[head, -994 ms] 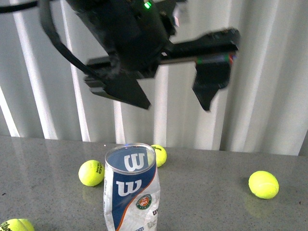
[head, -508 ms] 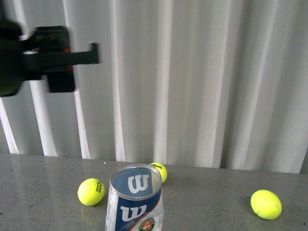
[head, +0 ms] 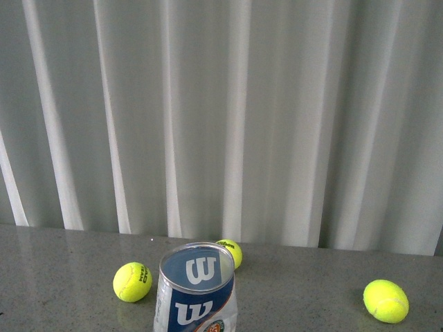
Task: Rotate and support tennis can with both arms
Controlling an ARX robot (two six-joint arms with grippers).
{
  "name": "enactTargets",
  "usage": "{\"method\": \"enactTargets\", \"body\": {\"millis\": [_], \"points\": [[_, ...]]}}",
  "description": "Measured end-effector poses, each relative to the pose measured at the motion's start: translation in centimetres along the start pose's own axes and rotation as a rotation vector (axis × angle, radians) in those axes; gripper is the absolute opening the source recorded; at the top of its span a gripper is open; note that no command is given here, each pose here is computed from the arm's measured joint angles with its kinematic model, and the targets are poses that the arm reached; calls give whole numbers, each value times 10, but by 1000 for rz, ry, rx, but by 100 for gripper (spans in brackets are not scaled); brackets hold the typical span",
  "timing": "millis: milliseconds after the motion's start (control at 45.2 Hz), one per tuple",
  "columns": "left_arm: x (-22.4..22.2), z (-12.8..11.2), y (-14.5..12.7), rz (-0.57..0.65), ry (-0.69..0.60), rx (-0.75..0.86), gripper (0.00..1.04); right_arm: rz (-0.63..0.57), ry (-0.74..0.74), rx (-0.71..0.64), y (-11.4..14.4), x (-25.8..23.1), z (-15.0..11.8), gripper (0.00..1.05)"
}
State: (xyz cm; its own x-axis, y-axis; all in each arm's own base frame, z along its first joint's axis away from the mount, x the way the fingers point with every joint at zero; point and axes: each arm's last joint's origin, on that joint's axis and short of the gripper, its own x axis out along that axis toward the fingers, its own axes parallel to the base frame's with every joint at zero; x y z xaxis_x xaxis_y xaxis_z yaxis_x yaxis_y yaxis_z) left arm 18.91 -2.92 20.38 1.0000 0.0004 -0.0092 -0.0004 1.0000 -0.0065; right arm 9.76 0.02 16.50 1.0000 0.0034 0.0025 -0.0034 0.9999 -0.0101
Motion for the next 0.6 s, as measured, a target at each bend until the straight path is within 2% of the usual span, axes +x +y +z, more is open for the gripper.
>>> {"method": "enactTargets", "body": {"millis": [287, 597], "points": [[-31, -19, 16, -1, -1, -1, 4, 0, 0, 0, 0, 0, 0, 98], [-52, -29, 29, 1, -2, -1, 4, 0, 0, 0, 0, 0, 0, 98]]}}
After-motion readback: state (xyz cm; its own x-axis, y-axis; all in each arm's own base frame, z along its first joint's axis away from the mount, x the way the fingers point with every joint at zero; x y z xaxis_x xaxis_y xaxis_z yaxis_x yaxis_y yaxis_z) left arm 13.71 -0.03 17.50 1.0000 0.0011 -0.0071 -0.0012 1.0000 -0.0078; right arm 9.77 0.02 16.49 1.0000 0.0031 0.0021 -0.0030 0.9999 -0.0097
